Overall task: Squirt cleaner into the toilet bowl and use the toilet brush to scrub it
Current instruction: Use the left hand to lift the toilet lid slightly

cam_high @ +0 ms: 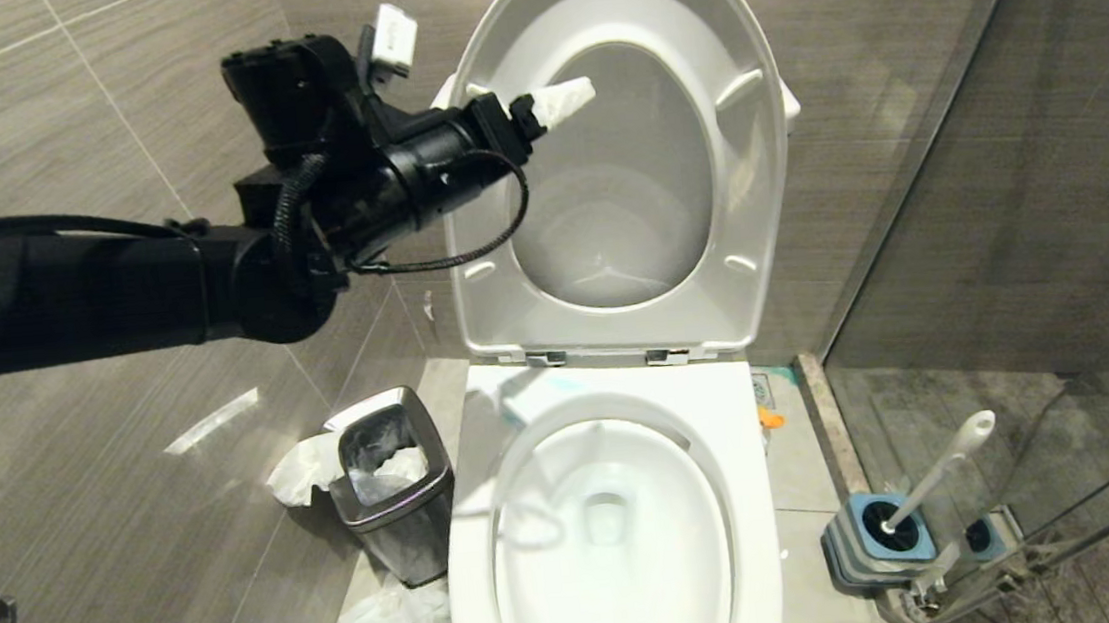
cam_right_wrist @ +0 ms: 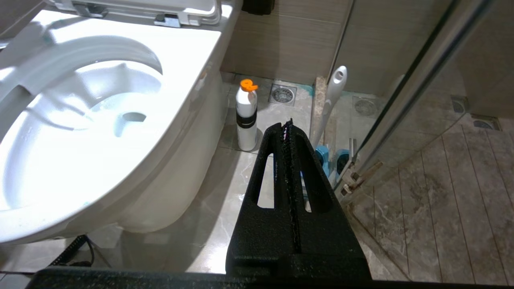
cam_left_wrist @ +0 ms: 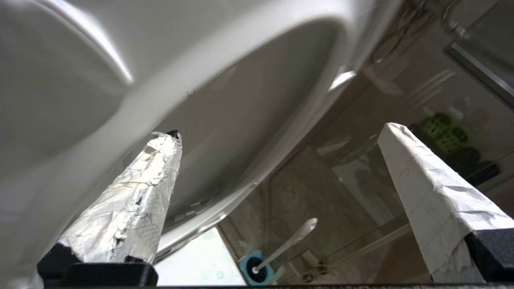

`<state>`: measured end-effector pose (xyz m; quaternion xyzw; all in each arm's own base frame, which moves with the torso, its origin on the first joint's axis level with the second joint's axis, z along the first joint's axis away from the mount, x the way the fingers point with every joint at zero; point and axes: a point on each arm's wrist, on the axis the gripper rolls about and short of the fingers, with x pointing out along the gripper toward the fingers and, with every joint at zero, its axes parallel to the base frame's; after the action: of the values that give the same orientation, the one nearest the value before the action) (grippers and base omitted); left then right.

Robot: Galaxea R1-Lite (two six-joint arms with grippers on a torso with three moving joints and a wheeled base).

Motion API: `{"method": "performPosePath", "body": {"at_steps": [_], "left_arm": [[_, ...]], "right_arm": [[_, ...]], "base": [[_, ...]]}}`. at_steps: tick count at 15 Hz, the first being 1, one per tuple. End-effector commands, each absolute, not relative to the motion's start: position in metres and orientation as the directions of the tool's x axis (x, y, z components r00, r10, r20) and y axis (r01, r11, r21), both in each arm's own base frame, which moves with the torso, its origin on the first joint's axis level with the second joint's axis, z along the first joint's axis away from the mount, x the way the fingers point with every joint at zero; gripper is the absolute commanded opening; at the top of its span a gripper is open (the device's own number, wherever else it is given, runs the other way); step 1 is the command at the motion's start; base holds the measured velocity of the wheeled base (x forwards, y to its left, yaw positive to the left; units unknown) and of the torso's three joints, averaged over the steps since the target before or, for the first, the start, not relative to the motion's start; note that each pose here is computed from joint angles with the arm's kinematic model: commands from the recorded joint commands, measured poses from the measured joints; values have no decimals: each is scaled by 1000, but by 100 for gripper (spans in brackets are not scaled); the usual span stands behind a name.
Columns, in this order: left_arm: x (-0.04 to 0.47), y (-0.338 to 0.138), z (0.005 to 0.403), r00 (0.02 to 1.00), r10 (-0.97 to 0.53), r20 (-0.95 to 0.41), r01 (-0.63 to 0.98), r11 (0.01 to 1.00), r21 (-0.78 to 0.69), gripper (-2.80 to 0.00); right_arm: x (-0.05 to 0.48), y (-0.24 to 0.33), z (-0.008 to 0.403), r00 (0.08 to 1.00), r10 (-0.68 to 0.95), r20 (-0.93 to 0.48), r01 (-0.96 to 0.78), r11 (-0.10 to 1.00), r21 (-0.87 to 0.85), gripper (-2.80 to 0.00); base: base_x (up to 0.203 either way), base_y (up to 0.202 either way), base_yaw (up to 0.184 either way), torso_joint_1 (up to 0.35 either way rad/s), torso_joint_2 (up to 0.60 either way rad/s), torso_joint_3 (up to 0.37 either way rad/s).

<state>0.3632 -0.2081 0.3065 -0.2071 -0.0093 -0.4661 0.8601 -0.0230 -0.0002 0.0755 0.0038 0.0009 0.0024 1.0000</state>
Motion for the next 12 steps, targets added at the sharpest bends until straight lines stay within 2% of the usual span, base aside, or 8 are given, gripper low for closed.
{"method": "performPosePath", "body": {"at_steps": [1,12], "left_arm": [[385,-226,283,566,-801,193,807,491,-328,0],[422,-222,276,658,-706,261,753,606,-259,0]], "right_arm": [[-23,0,75,1000,5,-3,-5,1000,8,-280],[-23,0,75,1000,5,-3,-5,1000,8,-280]], "base": [[0,0,0,0,0,0],[0,0,0,0,0,0]]}}
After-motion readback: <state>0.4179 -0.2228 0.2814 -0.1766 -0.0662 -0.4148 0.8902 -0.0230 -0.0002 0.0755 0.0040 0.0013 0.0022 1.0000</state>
